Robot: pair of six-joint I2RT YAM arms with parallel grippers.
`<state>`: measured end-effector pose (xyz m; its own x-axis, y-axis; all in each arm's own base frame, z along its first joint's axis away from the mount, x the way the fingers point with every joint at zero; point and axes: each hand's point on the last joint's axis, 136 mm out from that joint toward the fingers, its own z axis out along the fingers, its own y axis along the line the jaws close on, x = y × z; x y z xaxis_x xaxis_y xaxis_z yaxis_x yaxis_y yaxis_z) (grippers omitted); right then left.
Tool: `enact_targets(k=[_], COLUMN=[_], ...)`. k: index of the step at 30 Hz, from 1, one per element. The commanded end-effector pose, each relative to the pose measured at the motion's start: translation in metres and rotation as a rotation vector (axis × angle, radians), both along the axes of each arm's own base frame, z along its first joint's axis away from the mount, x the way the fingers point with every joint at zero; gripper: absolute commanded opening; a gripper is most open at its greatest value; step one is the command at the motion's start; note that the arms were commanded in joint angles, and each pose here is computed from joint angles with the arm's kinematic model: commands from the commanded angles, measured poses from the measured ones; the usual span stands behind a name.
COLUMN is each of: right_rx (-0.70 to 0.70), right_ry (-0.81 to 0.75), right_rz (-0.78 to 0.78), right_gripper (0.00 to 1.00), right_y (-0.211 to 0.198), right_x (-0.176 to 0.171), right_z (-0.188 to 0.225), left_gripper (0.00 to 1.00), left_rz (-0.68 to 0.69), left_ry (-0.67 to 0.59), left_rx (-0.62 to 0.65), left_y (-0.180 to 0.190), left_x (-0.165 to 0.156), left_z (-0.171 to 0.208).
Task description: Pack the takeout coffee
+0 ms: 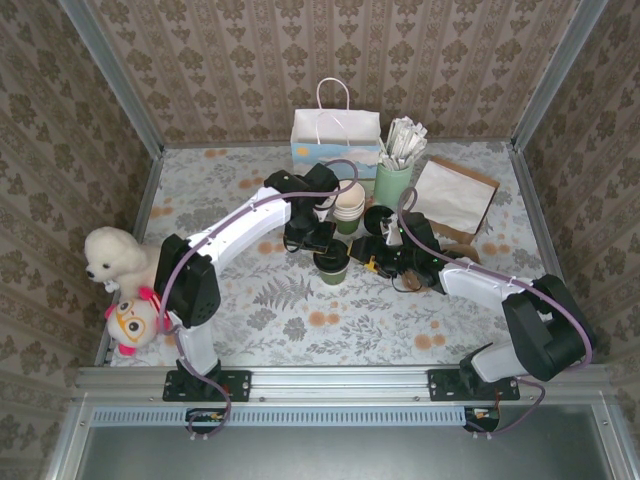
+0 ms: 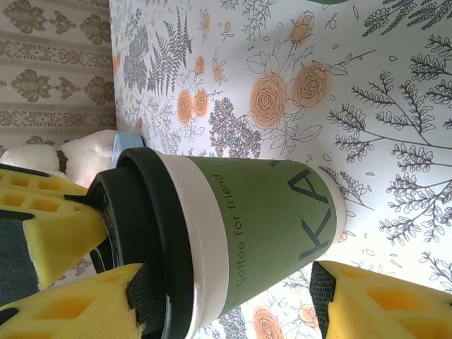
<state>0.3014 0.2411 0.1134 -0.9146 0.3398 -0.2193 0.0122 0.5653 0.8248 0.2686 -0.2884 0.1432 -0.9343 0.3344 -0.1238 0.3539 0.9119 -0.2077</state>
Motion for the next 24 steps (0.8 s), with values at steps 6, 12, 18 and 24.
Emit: enact_targets(k=[6,12,18,24], right_rx=[0.003,0.009,-0.001,-0.017], right_ry=[-0.003,-0.018,-0.015,0.016], right_rz=[0.027,0.028,0.033,0.028], right_gripper=[0.6,0.61,0.62,0.6], right_y=[0.005,0.005,0.004,0.001], right_x=[-0.002,-0.003,-0.005,-0.008], right_z=[0.003,0.011,0.009,-0.003], left_gripper=[0.01,0.01,0.01,0.01], left_rz=[-0.04,-0.038,-0.041,-0.037], left_ry=[0.022,0.039,0.049,0.059], left_rx=[-0.001,-0.019,-0.005,0.009], left_y=[-0.008,-0.01,-0.01,-0.006], left_x=[-0.007,-0.01,-0.011,-0.013], left_z=[-0.002,-0.007,-0.013,-0.02])
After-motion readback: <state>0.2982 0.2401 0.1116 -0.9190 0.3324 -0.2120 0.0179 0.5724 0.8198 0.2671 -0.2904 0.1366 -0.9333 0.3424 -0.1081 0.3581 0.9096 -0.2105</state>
